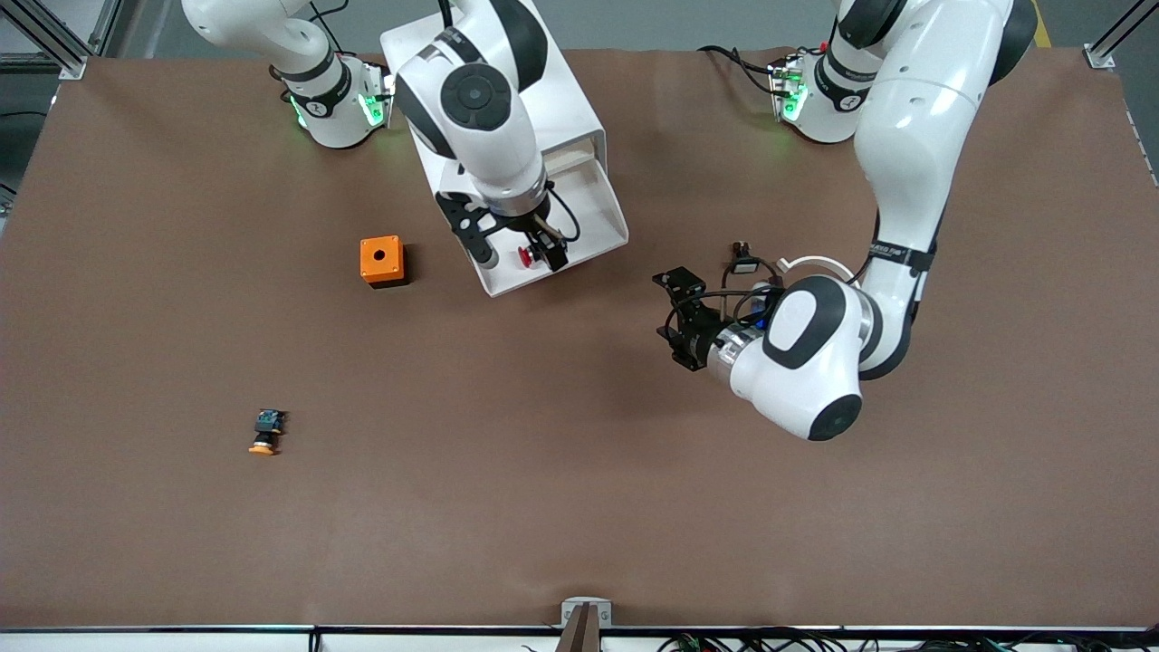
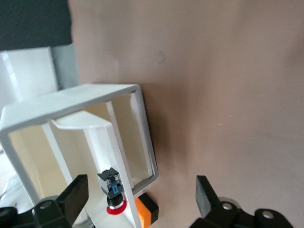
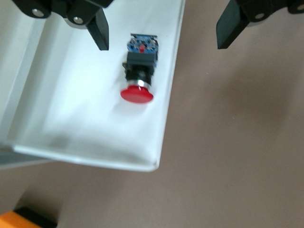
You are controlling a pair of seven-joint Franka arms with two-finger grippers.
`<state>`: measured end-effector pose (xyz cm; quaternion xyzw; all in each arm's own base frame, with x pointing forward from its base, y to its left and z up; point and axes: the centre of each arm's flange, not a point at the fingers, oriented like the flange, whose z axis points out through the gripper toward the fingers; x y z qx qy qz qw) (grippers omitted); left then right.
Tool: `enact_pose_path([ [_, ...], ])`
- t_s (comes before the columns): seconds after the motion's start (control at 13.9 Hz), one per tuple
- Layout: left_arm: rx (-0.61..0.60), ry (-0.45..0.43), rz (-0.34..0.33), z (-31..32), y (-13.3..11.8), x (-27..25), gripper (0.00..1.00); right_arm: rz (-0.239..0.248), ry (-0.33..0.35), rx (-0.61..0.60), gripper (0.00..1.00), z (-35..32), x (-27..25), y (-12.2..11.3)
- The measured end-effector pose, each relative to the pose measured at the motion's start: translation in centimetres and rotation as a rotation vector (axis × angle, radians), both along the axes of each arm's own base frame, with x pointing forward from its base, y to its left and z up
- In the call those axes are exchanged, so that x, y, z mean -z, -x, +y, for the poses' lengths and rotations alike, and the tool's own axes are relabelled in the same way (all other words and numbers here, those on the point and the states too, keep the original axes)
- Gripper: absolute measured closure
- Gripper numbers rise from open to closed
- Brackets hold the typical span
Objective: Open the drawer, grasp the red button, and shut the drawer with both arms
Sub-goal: 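Grasp the red button with the right gripper while the left gripper withdraws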
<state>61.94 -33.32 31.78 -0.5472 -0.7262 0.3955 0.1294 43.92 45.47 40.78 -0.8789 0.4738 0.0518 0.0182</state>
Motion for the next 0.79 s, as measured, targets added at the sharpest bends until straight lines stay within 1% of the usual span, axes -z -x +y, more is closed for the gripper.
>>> enact_pose_path([
  [0.07,0.031,-0.014,-0.051,0.4,-0.1,-1.5,0.00,0.002,0.003,-0.007,0.00,0.6,0.7,0.9],
  [0.22,0.102,-0.039,-0.152,1.1,-0.1,-4.4,0.00,-0.016,-0.009,0.003,0.00,1.4,2.2,2.1],
  [0.36,0.204,0.004,-0.256,1.4,0.0,-7.5,0.00,-0.023,-0.012,0.006,0.00,1.6,3.9,2.7],
  [0.5,0.305,0.064,-0.357,1.6,0.4,-10.7,0.00,-0.021,-0.005,0.009,0.02,1.5,5.2,2.7],
  [0.65,0.417,0.089,-0.439,2.3,0.5,-12.5,0.00,-0.023,-0.001,0.012,0.04,1.6,6.3,2.4],
  [0.72,0.490,0.099,-0.473,2.5,0.5,-12.6,0.00,-0.022,0.001,0.013,0.04,1.6,6.6,2.4],
  [0.79,0.571,0.108,-0.503,2.5,0.6,-12.4,0.00,-0.022,0.001,0.013,0.11,1.6,6.6,2.4],
])
